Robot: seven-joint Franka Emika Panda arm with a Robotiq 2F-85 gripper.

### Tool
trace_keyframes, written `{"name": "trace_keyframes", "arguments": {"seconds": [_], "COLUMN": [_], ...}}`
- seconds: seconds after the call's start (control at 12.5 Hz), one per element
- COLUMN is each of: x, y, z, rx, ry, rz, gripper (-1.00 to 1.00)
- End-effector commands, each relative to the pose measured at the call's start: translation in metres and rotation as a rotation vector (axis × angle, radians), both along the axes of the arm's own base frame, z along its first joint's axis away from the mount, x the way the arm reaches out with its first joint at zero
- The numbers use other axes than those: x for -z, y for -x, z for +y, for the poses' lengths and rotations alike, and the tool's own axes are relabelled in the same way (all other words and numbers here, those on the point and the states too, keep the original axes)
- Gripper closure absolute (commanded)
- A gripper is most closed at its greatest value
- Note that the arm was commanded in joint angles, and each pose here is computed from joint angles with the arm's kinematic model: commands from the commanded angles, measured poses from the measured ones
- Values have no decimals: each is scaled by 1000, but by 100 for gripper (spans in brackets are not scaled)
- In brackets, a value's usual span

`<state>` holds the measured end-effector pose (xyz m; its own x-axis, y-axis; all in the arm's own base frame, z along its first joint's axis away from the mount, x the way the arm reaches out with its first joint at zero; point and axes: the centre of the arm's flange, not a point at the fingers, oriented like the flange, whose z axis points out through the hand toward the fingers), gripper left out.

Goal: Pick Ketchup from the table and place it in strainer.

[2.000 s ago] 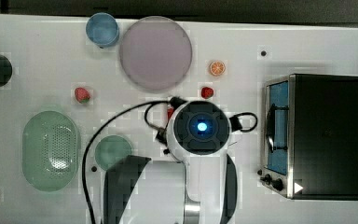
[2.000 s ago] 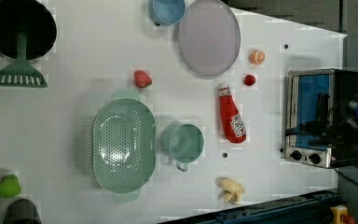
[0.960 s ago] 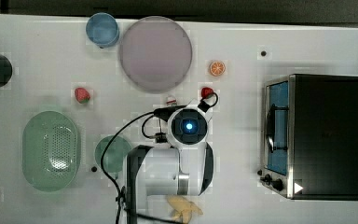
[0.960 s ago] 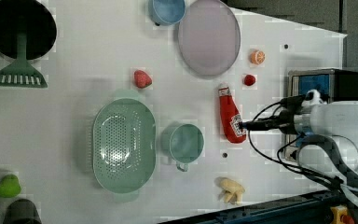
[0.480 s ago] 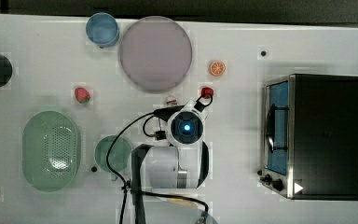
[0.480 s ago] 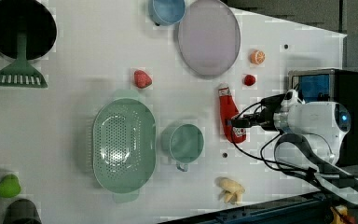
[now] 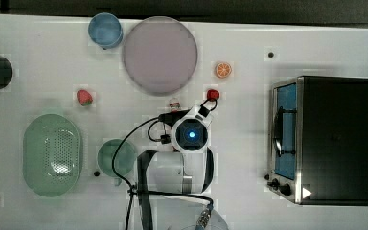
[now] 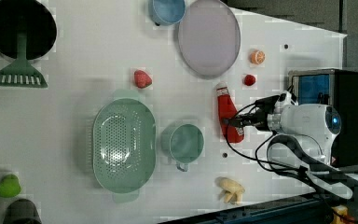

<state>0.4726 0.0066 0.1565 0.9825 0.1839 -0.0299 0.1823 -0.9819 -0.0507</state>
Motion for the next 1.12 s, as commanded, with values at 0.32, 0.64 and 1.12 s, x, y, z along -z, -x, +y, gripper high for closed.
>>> {"name": "trace_keyframes", "arguments": {"seconds": [0.32,0.64,1.12], "x": [-63,-170,-294], "y": [-31,-42,-41], "z": [-2,10,74], "rx": [-33,-57,-80], "ry": [14,40,34], "rz": [-109,-65,56], "gripper": [-20,-20,-20]}}
